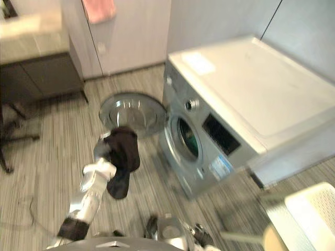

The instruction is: Pick up the laundry basket with both hands and put the clothes into the washing machine.

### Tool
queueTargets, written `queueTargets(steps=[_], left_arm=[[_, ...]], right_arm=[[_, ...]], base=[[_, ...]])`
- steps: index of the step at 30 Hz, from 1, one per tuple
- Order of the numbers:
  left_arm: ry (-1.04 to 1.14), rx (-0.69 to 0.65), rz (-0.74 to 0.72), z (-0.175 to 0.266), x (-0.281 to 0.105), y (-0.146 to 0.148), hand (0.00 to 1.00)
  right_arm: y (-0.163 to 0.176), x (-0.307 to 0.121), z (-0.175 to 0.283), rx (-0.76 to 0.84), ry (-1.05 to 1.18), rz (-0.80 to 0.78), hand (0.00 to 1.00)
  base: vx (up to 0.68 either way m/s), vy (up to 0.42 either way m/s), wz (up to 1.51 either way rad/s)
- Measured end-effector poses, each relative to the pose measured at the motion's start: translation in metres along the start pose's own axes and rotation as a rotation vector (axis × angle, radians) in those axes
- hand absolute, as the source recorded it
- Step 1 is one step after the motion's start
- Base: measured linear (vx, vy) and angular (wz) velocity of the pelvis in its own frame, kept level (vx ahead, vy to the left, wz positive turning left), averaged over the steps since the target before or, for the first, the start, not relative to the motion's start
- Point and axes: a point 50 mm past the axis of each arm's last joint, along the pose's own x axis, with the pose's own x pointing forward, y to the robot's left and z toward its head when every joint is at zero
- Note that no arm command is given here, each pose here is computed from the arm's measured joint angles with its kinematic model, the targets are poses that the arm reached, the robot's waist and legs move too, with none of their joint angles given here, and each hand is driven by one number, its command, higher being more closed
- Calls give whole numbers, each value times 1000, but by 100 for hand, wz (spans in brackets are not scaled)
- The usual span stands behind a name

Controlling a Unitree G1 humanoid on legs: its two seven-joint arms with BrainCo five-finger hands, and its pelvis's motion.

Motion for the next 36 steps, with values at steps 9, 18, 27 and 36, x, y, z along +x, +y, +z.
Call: queueTargets(steps=[9,18,27,36], left_arm=[[113,18,48,-29,-34,17,100],[216,115,53,-40,-38,37,100],[307,137,6,-59,-28,31,100],[412,225,21,-69,-43,57,100]], right_arm=[[-1,10,8,-126,26,0,0],[37,30,37,-278,9,95,0],[11,30,39,-145,4,-28,0],[14,26,16,-43,44,-40,0]], base=[[313,265,-117],[304,343,-123],[152,11,-74],[24,-4,-11]])
